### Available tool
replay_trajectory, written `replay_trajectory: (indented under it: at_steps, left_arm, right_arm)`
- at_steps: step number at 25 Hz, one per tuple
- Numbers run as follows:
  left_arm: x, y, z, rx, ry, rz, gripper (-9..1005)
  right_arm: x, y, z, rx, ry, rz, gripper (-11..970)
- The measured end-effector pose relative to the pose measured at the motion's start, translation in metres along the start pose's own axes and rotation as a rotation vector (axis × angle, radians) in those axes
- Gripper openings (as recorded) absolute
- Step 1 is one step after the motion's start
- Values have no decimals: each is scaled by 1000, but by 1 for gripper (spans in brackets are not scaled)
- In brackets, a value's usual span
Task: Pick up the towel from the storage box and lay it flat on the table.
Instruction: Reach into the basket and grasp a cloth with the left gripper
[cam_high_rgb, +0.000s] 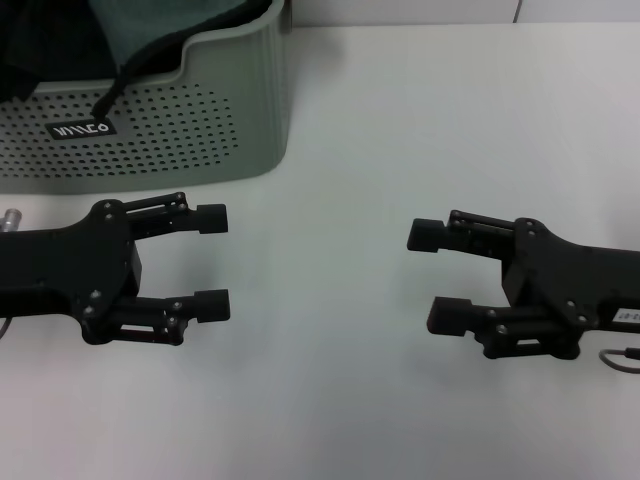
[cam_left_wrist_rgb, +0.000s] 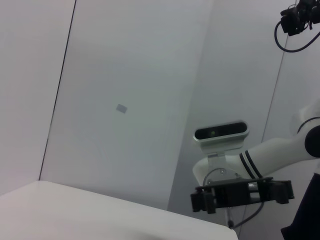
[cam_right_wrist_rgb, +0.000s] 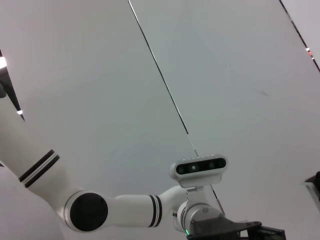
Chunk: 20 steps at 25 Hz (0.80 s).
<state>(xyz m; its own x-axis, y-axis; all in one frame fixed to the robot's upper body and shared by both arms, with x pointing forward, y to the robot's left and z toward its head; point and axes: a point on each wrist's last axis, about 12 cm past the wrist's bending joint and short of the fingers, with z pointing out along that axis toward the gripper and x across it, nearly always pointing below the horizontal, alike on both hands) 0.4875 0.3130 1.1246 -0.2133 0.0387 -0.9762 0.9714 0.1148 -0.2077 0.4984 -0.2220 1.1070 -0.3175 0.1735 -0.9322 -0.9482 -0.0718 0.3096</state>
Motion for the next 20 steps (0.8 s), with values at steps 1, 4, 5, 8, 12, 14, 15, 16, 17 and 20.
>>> replay_trajectory:
  at_steps: [1,4,5,8,12,14,15,16,17,20]
  left_arm:
    - [0,0,0,0,1,0,857]
    - [2,-2,-2,-5,1,-1,853]
    - [2,-2,-2,-7,0,1,852]
    - [3,-2,-2,-8,-2,4,848]
    - [1,-2,-3,-21,-17,6,842]
    - [-3,1,-7,-57,-50,1,840]
    - [-7,3,-11,-85,-74,-3,838]
    - [-11,5,-15,-119,-102,-2,837]
    - [-14,6,-19,-142,-120,1,835]
    - [-33,9,-34,-284,-206,38,831]
  right_arm:
    - [0,-1,1,1,4,-3,832]
    - [-2,-3,4,-2,14,-11,832]
    - [-2,-4,5,-4,17,-12,832]
    - [-2,-4,6,-3,20,-12,832]
    - [-2,-5,5,6,21,-14,832]
    - [-2,-7,3,20,26,-13,832]
    - [-1,-7,2,24,26,-11,832]
    - [-1,-6,1,28,25,-11,833]
    - [-1,-5,0,27,22,-10,833]
    - [0,-4,-4,42,20,-6,833]
